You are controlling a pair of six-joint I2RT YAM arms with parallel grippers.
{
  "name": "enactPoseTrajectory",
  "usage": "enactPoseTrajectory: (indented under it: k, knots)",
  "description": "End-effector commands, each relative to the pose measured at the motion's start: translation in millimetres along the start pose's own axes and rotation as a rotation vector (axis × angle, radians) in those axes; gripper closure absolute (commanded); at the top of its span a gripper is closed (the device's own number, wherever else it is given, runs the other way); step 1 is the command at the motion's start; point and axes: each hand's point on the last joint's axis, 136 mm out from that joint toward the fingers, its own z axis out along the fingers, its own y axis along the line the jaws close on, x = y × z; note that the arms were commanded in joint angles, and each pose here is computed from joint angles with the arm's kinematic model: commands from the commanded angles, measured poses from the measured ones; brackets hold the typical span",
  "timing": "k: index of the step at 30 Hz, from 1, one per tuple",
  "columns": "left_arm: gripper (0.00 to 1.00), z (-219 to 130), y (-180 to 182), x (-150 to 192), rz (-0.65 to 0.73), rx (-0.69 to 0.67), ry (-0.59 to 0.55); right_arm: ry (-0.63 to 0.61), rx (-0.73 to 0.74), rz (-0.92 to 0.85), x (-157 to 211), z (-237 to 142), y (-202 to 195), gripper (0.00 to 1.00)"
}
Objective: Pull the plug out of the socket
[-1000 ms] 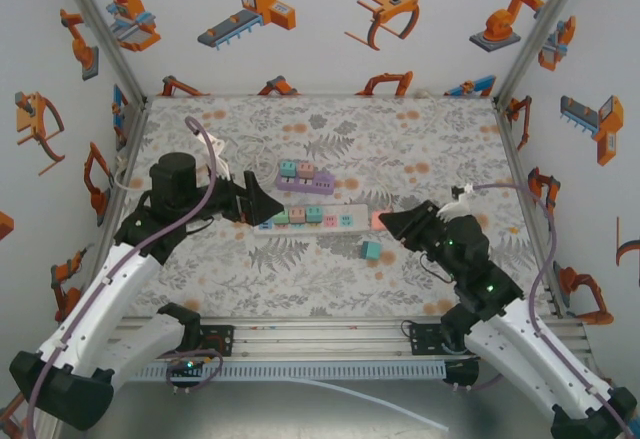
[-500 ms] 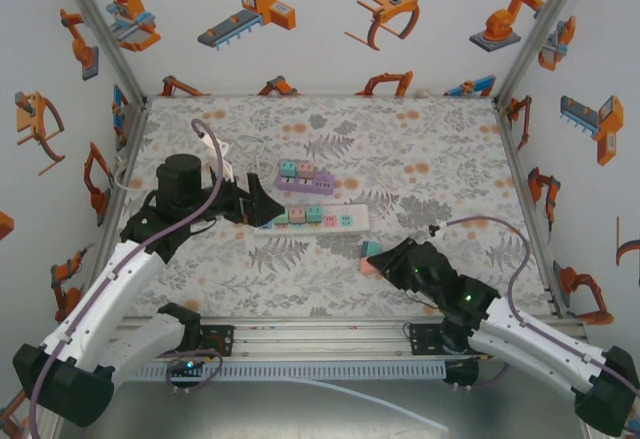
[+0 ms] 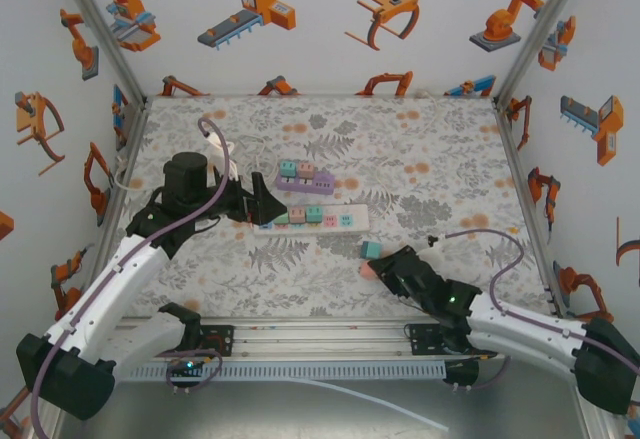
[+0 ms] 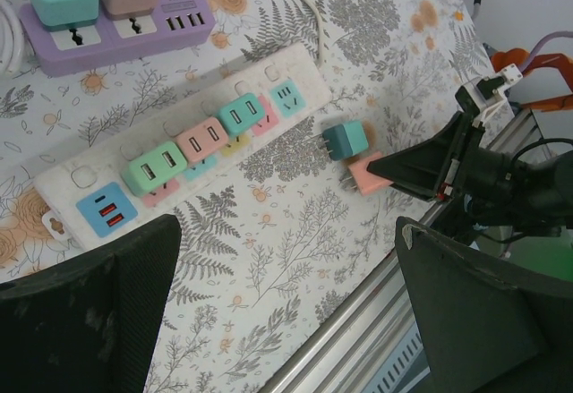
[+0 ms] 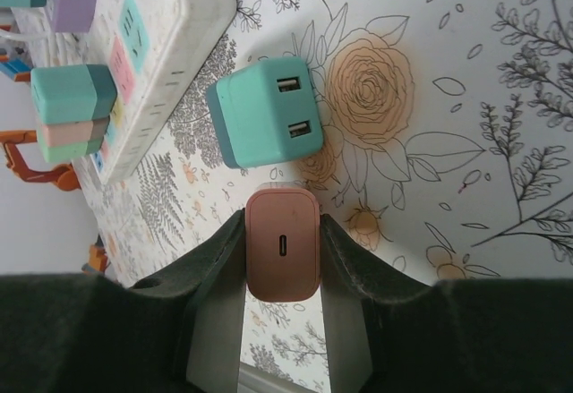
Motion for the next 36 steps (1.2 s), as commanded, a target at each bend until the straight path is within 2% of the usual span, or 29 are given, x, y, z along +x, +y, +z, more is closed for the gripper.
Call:
enactPoseTrajectory:
  k: [1, 9, 15, 21, 29, 36]
  knots:
    - [0.03, 1, -2, -4, 0.011, 0.004, -0.017, -0.043, 0.012, 0.008, -5, 3, -4, 0.87]
    - [0.03, 0, -1, -4, 0.011, -0.007, -0.016, -0.035, 0.081, -0.019, -4, 1, -11, 0.67]
    - [0.03, 1, 1, -4, 0.007, -0.014, -0.015, -0.043, 0.075, -0.019, -6, -1, -11, 0.64]
    - [0.03, 2, 1, -6, 0.009, -0.017, -0.016, -0.044, 0.096, -0.053, -8, -3, -6, 0.54]
    - [0.03, 2, 3, -7, 0.009, -0.029, -0.017, -0.066, 0.108, -0.091, -14, -7, -1, 0.53]
    - [0.03, 0, 24, -5, -0.017, -0.149, -0.016, -0.125, 0.101, -0.277, -31, -22, 33, 0.48]
